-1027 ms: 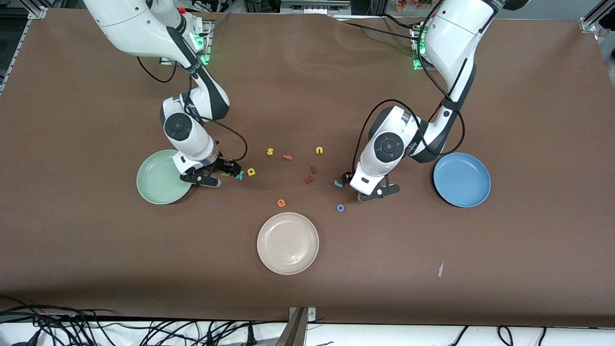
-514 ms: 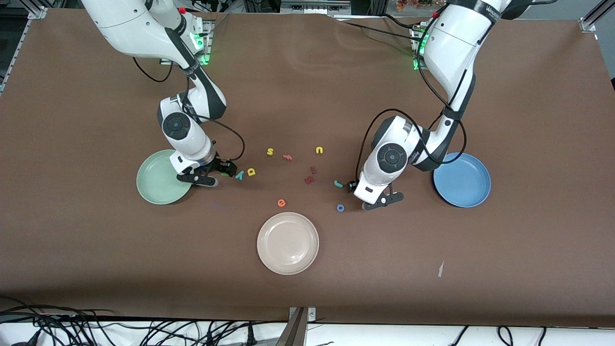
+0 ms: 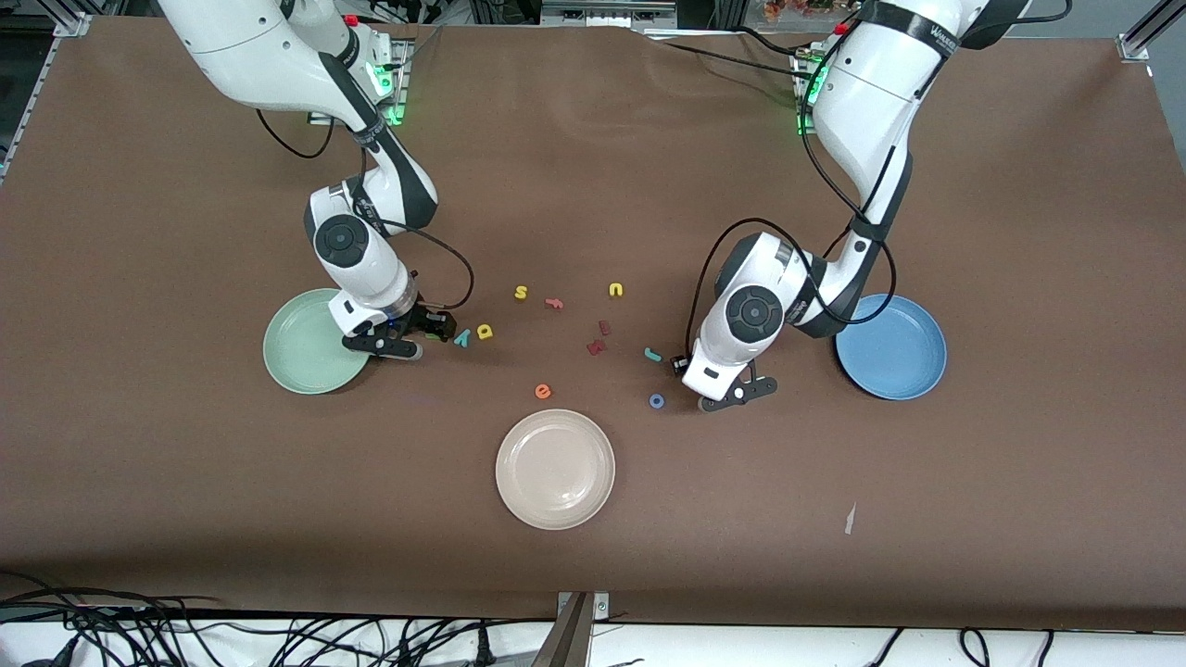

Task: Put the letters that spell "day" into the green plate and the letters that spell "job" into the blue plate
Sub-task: 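Grasp the green letter with the right gripper while the left gripper reaches the pink letter, then carry the green letter to the green plate while the left gripper grasps the pink letter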

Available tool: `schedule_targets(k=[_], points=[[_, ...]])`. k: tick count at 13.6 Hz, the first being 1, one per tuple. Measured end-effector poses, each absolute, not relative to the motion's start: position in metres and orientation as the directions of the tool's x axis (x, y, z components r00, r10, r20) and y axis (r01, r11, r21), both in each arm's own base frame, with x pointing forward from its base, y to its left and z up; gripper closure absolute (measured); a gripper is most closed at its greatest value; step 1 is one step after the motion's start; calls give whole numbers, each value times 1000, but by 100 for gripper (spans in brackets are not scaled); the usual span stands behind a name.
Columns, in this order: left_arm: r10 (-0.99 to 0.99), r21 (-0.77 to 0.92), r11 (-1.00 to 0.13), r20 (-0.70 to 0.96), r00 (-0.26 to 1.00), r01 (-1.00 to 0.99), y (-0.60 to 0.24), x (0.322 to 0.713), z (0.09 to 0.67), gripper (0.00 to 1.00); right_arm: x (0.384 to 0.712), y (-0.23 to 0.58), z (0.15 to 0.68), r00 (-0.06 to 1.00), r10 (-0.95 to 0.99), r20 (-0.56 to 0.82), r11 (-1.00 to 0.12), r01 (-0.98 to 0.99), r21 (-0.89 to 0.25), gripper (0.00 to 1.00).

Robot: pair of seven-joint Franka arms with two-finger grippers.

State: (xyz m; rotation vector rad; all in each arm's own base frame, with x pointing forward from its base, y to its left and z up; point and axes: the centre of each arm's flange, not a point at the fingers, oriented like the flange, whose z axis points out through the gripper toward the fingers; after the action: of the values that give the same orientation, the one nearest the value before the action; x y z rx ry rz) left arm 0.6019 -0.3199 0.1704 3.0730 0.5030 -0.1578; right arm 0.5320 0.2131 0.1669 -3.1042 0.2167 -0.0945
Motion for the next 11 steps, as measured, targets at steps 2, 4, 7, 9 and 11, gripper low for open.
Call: schedule_targets(k=[2,4,7,9,11], points=[[317,8,-948,-102,943,319,-320,603,171,45,532,215,169,988,-136,66,-990,-134,-37,35],[317,9,-948,-102,943,320,-321,603,172,59,532,216,170,988,-135,69,-990,-133,-39,42],[317,9,-947,-102,943,320,-321,604,173,63,532,217,170,988,-134,71,-991,-131,-40,48],[317,9,-947,-102,943,320,-321,604,173,63,532,218,171,989,-132,73,-991,-129,-42,56],[317,8,-947,-102,943,320,-321,604,173,63,532,218,172,989,-132,74,-991,-129,-42,59]])
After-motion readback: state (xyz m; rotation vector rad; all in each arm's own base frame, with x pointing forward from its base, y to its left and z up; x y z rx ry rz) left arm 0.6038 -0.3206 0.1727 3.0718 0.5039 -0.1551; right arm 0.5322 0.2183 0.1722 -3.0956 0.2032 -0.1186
